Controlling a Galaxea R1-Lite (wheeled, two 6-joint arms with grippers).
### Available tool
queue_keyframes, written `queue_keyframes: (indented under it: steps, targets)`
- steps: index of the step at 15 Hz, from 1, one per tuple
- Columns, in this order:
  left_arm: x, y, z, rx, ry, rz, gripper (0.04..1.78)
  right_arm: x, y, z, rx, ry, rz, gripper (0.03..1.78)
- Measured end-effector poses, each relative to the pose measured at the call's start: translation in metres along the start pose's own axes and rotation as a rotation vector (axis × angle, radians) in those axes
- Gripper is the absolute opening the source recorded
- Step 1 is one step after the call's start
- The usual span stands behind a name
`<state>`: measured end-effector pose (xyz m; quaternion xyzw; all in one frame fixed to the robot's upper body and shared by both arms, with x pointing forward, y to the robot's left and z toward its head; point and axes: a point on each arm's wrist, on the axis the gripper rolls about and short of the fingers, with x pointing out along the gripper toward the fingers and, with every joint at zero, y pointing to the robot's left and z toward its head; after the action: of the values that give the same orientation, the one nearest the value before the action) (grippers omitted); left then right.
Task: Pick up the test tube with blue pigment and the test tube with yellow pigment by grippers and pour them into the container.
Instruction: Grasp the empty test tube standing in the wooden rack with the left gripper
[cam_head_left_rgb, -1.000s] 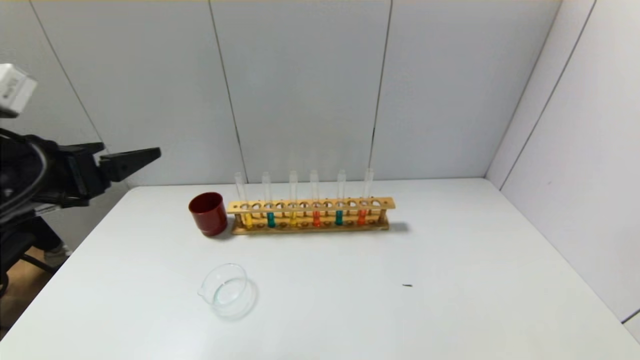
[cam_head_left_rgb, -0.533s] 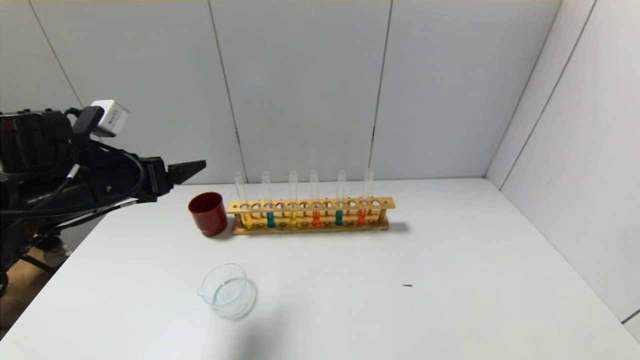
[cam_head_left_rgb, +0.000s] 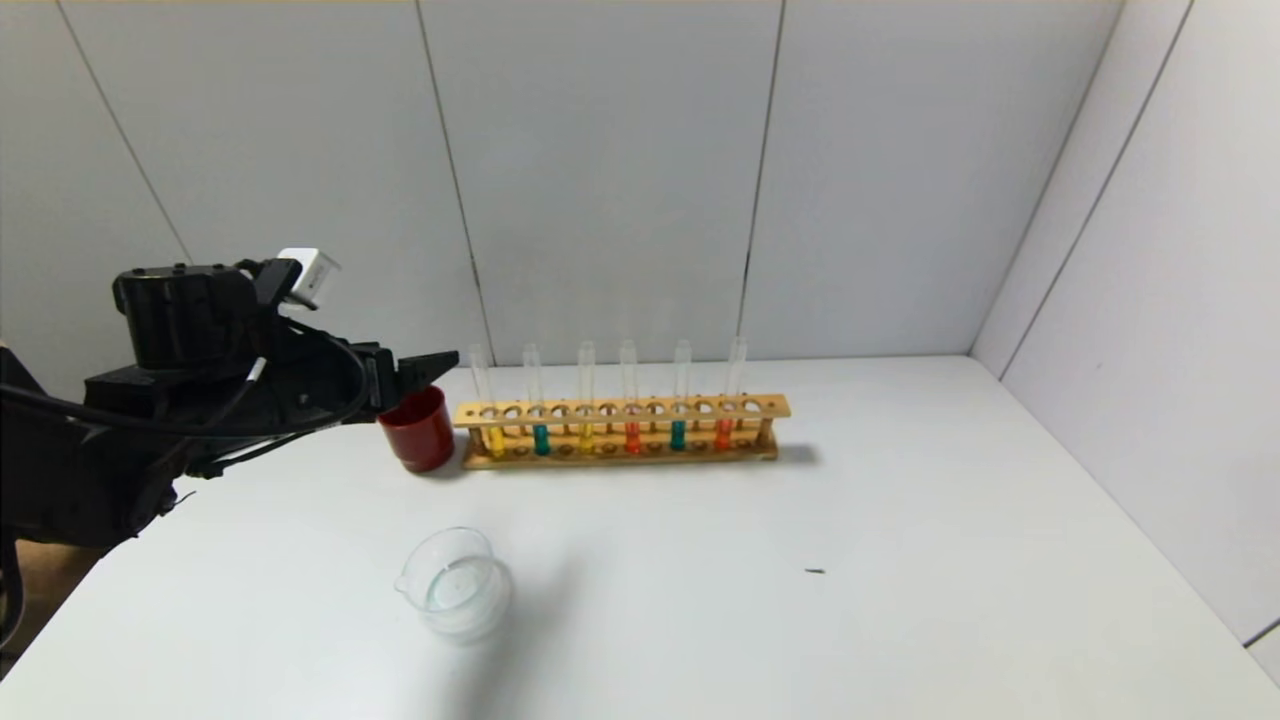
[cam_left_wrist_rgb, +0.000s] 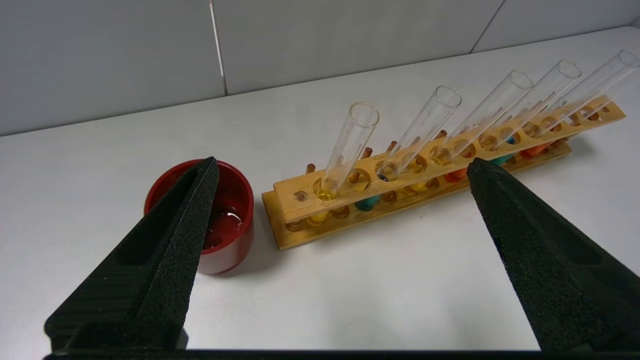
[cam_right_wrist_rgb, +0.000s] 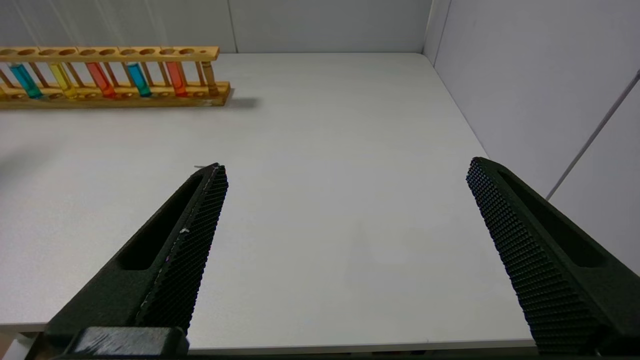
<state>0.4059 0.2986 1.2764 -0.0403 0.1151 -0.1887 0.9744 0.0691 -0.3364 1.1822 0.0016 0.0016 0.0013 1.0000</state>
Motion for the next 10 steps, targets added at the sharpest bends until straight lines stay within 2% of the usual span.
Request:
queue_keyframes:
  steps: [10]
  targets:
    - [0.037, 0.004, -0.018, -0.003, 0.039, -0.017, 1.74, 0.000, 0.000, 0.000, 0.000, 0.000, 0.000, 1.75]
